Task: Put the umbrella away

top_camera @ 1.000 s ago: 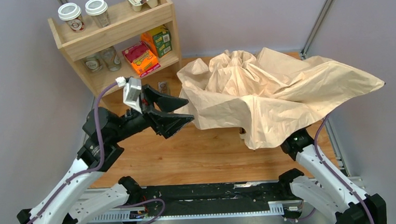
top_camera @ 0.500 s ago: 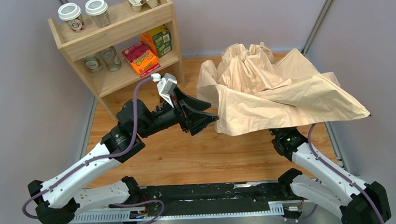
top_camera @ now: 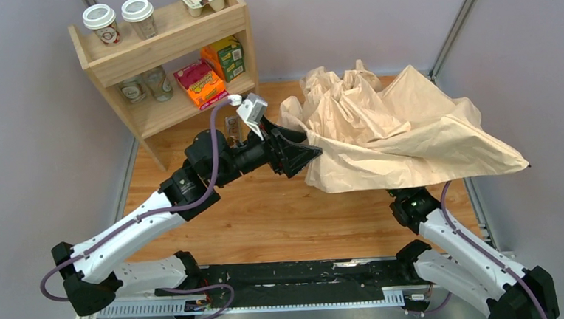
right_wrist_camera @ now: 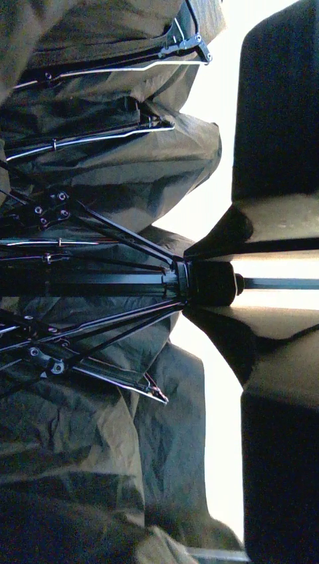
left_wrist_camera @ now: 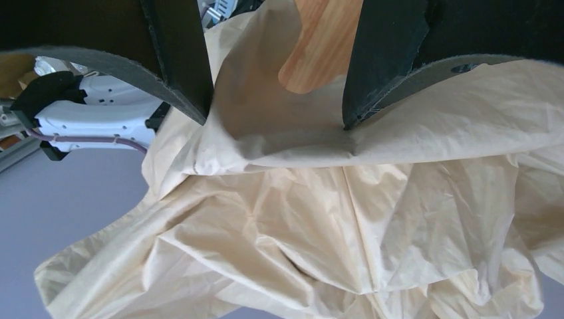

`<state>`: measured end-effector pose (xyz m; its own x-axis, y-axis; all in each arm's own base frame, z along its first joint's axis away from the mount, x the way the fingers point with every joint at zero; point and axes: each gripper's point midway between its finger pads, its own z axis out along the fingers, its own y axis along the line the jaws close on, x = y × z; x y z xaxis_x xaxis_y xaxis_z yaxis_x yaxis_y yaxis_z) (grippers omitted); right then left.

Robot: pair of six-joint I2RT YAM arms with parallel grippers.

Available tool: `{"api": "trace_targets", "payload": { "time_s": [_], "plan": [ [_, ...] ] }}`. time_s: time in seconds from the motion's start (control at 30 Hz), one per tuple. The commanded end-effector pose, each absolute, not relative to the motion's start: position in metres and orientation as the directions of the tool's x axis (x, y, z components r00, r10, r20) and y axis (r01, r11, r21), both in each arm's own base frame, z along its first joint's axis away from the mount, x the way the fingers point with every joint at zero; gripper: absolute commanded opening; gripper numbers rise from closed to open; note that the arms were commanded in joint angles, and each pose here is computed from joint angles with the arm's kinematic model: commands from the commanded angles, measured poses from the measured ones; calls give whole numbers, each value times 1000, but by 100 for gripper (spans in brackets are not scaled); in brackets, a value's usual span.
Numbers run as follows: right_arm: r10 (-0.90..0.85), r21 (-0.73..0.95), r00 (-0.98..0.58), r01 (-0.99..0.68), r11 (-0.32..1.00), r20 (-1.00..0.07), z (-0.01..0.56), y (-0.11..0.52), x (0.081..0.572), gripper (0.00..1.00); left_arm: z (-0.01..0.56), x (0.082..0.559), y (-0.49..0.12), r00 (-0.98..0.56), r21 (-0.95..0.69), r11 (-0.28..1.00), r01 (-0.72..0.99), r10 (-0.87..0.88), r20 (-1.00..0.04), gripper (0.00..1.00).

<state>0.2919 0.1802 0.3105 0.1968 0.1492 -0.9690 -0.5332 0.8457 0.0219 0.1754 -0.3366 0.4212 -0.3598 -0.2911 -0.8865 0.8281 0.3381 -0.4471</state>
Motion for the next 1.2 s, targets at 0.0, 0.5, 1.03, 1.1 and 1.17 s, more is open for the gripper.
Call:
{"api": "trace_targets", "payload": {
  "time_s": [0.0, 0.5, 1.03, 1.1, 1.17],
  "plan": [
    [211, -56, 332, -641, 766, -919, 356, 191, 259, 0, 430, 179, -343, -308, -397, 341, 852, -287, -907, 77],
    [320, -198, 329, -903, 380, -888, 364, 235, 175, 0, 417, 195, -340, -181, -278, 408, 870, -261, -948, 73],
    [373, -223, 357, -907, 356, -856, 375, 229, 157, 0, 375, 175, -320, -369, -445, 397, 803, -256, -894, 77],
    [366, -238, 371, -902, 360, -854, 377, 228, 155, 0, 372, 171, -315, -376, -454, 398, 797, -260, -889, 77],
    [355, -242, 373, -900, 361, -857, 375, 228, 156, 0, 370, 172, -305, -376, -463, 426, 777, -275, -885, 77]
  ]
}}
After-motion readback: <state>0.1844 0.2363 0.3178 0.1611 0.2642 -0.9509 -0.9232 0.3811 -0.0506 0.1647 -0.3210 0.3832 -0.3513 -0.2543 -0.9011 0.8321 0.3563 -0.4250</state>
